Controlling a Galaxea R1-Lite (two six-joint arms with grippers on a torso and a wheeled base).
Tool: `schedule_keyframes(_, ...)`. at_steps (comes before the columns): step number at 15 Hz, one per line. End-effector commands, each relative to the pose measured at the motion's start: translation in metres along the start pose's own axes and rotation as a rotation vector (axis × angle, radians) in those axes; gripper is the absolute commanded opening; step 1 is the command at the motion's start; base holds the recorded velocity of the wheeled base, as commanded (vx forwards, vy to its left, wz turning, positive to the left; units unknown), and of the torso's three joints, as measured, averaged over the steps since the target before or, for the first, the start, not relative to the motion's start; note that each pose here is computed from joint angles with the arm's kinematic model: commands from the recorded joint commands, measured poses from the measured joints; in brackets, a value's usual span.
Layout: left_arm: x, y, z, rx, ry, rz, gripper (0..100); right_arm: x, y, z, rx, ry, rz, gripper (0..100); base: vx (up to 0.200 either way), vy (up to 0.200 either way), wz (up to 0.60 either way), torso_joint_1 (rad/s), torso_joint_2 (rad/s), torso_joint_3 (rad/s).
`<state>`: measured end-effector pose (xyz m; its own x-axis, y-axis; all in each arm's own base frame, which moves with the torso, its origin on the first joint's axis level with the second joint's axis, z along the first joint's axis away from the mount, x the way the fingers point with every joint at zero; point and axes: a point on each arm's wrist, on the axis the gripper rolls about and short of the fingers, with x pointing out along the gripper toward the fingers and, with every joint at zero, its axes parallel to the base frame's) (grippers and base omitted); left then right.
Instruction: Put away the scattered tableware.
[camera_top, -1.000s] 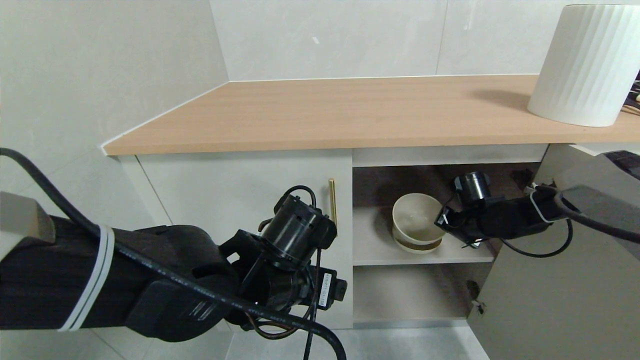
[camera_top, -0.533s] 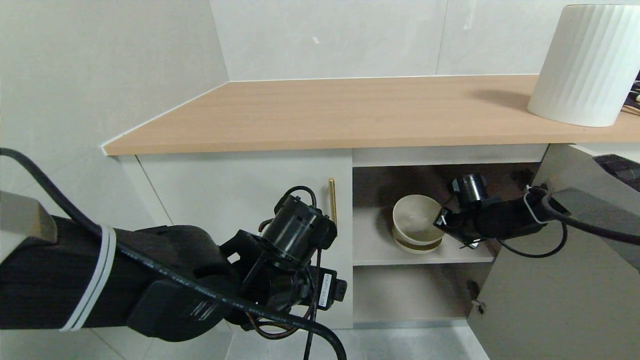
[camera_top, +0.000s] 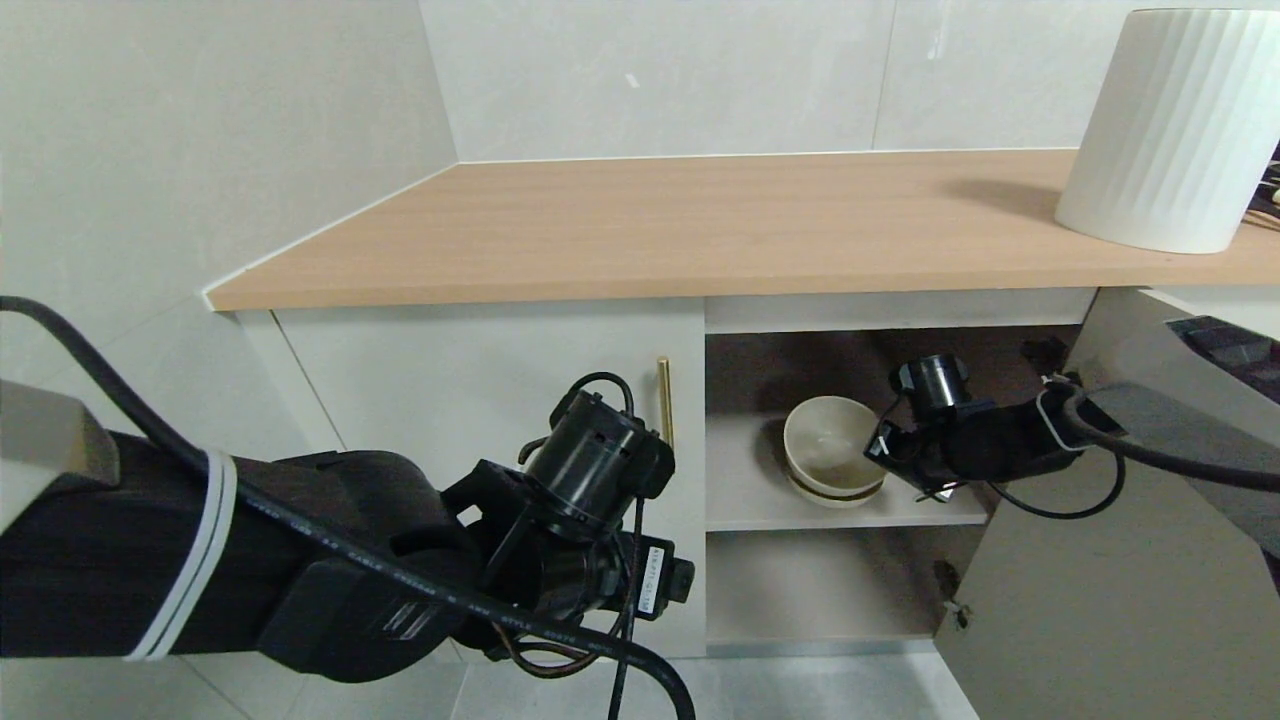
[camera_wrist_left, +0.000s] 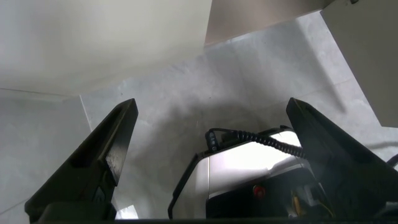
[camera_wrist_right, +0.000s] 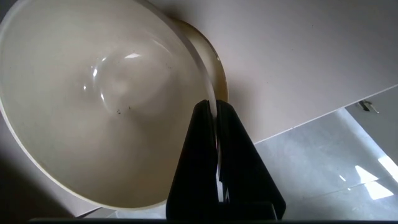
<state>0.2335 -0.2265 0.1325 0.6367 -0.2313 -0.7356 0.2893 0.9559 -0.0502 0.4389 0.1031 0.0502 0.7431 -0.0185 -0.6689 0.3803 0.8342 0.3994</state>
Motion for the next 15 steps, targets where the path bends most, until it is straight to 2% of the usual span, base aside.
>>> schedule_keyframes(1, 0.0001, 0.0000, 0.0002, -0.001, -0.002, 0.000, 100, 0.0002, 0.0004, -0.0009, -0.002, 0.002, 0.000, 0, 0.000, 0.000, 0.00, 0.000, 0.00, 0.000)
schedule_keyframes(4, 0.0001, 0.0000, 0.0002, -0.001, -0.002, 0.000, 100, 0.0007, 0.0001, -0.0014, -0.004, 0.004, -0.002, 0, 0.000, 0.000, 0.00, 0.000, 0.00, 0.000)
schedule_keyframes(5, 0.0001, 0.0000, 0.0002, -0.001, -0.002, 0.000, 100, 0.0009, -0.0004, -0.0010, -0.003, 0.003, -0.003, 100, 0.000, 0.000, 0.00, 0.000, 0.00, 0.000)
schedule_keyframes(15, -0.0014, 0.0002, 0.0009, -0.003, -0.007, 0.000, 100, -0.0047, 0.0011, -0.0018, -0.007, 0.008, -0.001, 100, 0.000, 0.000, 0.00, 0.000, 0.00, 0.000)
